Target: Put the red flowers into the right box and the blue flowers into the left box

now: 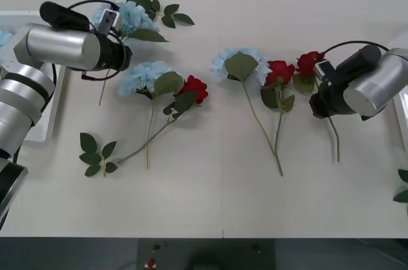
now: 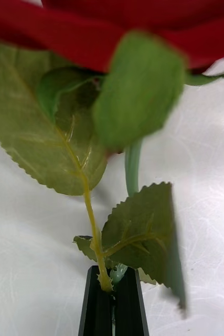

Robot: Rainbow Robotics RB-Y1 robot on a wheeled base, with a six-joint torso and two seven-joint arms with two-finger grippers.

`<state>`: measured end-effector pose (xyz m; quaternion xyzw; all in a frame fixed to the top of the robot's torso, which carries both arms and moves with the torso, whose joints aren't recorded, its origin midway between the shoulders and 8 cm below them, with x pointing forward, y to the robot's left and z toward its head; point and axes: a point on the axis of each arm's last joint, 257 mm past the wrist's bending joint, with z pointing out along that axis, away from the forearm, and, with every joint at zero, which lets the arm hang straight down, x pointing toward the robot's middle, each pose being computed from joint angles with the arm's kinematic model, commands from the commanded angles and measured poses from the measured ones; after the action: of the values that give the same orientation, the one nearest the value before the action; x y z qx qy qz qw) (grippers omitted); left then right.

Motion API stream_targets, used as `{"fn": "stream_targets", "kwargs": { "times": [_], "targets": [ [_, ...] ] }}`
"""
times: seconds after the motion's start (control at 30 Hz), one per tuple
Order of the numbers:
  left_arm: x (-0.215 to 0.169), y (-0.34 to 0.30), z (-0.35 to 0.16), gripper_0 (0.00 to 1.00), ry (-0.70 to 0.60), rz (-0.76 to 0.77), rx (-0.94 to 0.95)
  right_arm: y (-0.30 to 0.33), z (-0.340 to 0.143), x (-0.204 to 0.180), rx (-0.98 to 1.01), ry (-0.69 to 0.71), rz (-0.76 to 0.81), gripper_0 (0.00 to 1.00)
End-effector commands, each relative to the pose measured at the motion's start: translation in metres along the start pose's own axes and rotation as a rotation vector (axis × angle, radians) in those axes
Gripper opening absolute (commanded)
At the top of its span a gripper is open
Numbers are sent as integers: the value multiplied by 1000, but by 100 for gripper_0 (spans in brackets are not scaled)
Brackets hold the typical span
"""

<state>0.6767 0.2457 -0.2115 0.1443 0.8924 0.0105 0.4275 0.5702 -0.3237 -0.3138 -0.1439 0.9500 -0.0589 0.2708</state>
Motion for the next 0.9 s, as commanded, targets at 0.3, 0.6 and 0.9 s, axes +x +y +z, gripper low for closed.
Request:
{"fn": "stream_targets", "kwargs": {
  "times": [0.3, 0.6, 0.9],
  "targets": [
    [-103, 126, -152, 0, -115, -85, -102, -94, -106, -103, 58, -113, 160, 0],
    [-72, 221, -216, 0, -68, -157, -198, -224, -154, -76, 242, -81, 106, 0],
    [25, 274, -209, 0, -27, -201, -255, -310, -143, -35, 419, -27, 103, 0]
  ]
}}
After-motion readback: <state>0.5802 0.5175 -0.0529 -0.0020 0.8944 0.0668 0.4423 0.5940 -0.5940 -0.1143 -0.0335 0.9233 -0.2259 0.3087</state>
